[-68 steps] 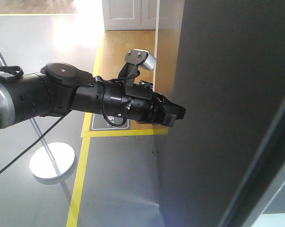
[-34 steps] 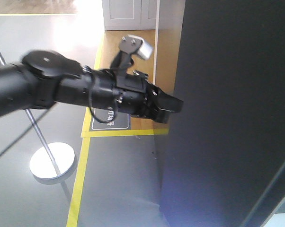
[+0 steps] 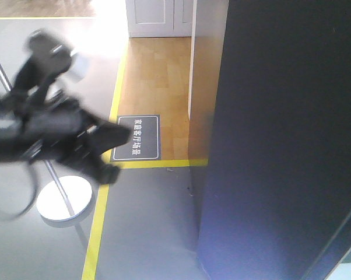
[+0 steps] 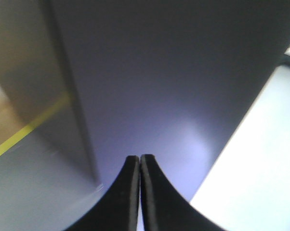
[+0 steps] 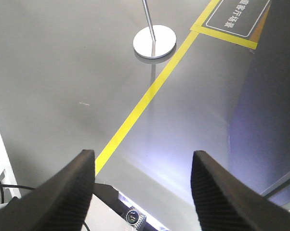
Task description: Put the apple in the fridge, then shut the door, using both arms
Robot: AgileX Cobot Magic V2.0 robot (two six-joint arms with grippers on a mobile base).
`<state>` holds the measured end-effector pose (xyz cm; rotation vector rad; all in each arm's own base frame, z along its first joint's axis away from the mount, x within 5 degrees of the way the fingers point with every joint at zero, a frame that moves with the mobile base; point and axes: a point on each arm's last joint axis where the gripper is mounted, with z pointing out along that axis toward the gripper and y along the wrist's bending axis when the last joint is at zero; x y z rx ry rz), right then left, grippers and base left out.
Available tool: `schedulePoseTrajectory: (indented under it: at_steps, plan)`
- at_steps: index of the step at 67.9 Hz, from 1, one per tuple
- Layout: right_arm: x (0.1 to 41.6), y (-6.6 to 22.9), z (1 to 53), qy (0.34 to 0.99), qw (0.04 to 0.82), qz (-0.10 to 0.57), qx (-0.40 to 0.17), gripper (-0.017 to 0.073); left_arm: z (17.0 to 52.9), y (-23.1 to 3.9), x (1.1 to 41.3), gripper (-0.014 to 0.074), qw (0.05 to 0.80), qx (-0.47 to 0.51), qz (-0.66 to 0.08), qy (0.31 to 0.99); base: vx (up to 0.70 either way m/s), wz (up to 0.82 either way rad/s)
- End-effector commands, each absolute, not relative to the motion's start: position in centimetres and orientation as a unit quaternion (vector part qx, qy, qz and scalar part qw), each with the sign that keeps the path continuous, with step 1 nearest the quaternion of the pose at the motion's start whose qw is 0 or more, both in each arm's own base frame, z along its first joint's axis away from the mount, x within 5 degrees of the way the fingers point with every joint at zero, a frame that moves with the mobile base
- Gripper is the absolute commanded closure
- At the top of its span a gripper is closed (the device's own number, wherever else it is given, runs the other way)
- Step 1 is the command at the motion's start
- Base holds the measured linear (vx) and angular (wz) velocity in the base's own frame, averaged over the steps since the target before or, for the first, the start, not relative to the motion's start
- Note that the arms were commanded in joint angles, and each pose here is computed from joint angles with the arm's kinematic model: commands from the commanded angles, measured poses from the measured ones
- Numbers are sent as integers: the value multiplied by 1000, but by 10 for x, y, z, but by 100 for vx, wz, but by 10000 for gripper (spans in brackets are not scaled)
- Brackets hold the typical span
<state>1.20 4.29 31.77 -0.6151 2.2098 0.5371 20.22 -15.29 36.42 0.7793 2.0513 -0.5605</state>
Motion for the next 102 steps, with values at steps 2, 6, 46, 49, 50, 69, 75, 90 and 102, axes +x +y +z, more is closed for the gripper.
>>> schedulePoseTrajectory:
  at_steps: [2, 6, 46, 49, 50, 69, 75, 90, 102]
  plan:
    - [17, 45, 330, 849, 422, 218, -233, 137, 378, -128, 183, 600, 484, 267, -192, 811, 0, 0]
    - [18, 44, 331, 846, 430, 215, -230, 137, 373, -117, 175, 600, 485, 242, -179, 821, 0, 0]
    - [65, 42, 330, 865, 432, 162, -197, 480, 327, -66, 118, 600, 480, 191, -120, 848, 0, 0]
    - [70, 42, 330, 866, 431, 160, -196, 538, 327, -66, 118, 600, 480, 191, -121, 847, 0, 0]
    - [72, 42, 330, 866, 433, 160, -194, 554, 327, -66, 118, 600, 480, 191, -120, 848, 0, 0]
    - [112, 34, 331, 868, 465, 93, -145, 566, 325, -65, 117, 600, 473, 191, -119, 852, 0, 0]
    - [127, 30, 330, 869, 478, 69, -113, 566, 325, -65, 117, 600, 472, 191, -119, 853, 0, 0]
    - [156, 26, 323, 869, 486, 21, -94, 566, 325, -65, 117, 600, 472, 191, -118, 853, 0, 0]
    - [170, 14, 321, 864, 498, -29, -72, 566, 325, -65, 117, 600, 472, 191, -118, 853, 0, 0]
